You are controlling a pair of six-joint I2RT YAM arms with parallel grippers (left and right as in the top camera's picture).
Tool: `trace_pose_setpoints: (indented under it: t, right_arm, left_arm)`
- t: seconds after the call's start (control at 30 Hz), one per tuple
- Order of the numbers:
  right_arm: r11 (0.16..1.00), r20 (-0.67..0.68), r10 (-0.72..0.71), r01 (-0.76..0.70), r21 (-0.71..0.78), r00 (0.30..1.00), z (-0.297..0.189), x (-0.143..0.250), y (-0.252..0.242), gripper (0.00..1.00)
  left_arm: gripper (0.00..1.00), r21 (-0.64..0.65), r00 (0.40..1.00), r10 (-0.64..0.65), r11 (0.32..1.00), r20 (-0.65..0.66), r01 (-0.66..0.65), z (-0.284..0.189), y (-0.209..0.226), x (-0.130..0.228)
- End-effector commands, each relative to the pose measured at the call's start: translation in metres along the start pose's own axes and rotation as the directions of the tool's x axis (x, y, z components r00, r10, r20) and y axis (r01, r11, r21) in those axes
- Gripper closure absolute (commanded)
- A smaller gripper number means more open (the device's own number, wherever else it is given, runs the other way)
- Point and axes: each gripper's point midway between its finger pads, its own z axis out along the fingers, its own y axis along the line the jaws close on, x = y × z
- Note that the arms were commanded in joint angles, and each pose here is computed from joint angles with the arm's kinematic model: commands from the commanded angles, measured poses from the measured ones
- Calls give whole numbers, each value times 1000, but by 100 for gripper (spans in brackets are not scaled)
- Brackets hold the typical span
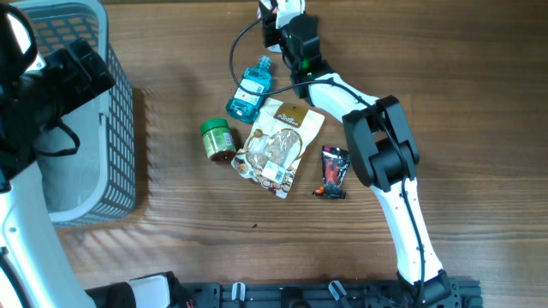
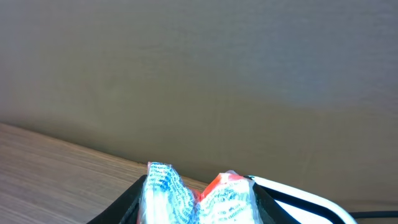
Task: Scan the item barcode
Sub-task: 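Raise the red packet with the right gripper up to the scanner, then carry the red packet to the right side and release it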
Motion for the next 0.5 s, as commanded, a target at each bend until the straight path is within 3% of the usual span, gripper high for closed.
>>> trace_pose_setpoints:
  t: [0.0,0.13,0.2,0.33,0.43,0.47]
  right_arm:
    - [999,-7,-20,20,41,1000,3,-4,-9,59]
    - [997,-48,-56,59,57,997,-2,-19,-11,56]
    - [990,-41,-84,88,114,996,-10,-54,-20,56]
    - [976,76,-111,94,197,991,-55,-184,-33,58]
    - [939,84,-110,76,335,990,-95,-241,-64,59]
    - [877,33,-104,77,474,994,-125,-256,-101,60]
  left_arm:
    - [0,1,1000,-8,1000,4,8,0,1,-3]
    - [0,1,1000,-8,1000,4,8,0,1,-3]
    - [0,1,1000,-8,1000,4,8,0,1,-3]
    - [0,1,1000,-8,1000,4,8,0,1,-3]
    - [0,1,1000,-7,1000,4,7,0,1,-3]
    - [0,1,1000,-8,1000,4,8,0,1,-3]
